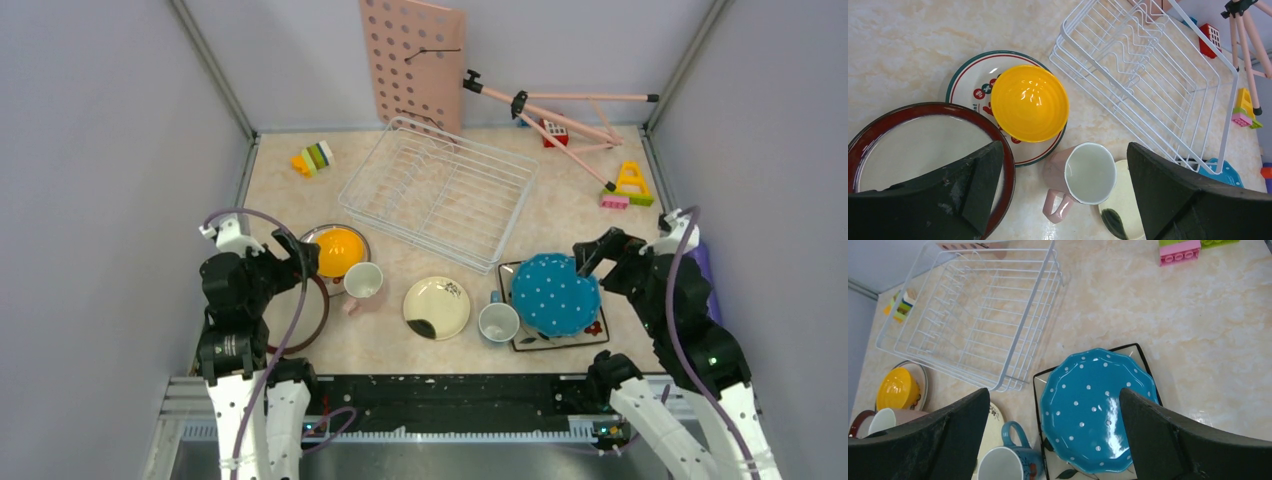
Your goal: Load the mixed dishes into the dish rack
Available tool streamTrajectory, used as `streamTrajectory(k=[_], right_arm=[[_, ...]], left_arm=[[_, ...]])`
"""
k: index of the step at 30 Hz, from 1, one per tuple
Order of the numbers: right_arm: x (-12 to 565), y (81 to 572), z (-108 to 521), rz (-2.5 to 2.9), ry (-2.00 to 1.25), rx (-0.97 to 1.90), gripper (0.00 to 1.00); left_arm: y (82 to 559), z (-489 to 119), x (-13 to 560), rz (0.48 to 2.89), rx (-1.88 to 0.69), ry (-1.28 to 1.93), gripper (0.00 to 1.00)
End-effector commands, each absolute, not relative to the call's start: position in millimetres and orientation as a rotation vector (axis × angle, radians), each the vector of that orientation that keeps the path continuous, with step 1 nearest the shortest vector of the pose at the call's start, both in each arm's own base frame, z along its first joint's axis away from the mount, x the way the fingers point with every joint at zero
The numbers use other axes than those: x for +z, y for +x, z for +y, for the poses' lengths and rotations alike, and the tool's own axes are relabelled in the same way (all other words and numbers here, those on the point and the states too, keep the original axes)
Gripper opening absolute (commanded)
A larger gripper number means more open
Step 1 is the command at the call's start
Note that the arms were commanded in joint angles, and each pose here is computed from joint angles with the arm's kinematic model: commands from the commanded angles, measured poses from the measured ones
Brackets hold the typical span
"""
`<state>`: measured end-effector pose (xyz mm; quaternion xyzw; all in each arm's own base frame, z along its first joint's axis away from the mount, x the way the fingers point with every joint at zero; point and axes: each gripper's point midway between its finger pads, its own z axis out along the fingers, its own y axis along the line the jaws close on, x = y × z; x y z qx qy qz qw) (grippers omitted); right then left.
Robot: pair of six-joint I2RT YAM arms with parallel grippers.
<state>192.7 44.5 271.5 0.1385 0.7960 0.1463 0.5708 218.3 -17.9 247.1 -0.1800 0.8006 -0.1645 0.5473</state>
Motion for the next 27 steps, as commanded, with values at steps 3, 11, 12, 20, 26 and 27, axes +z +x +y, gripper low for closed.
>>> streamTrajectory(k=[3,11,12,20,26,27], right_arm=[[268,197,40,1.937,0.357,0.279,0.99],[201,207,111,2.256,0.096,0.509,0.86],[194,207,117,2.275,0.069,0.535,0.83],[147,196,173,2.405,-0.115,0.612,0.76],[122,188,197,2.480,-0.208,0.584,0.72],[121,186,197,2.487,-0.212,0.581,0.69]], left_arm=[[225,-31,256,1.871,-0.463,-0.345,0.98],[228,-47,251,1.890,-0.566,-0.276,0.96],[229,-49,250,1.896,-0.579,-0.272,0.96],[231,-54,244,1.922,-0.620,-0.269,0.94],[229,-54,246,1.907,-0.619,-0.265,0.94],[230,-55,246,1.909,-0.623,-0.262,0.94]])
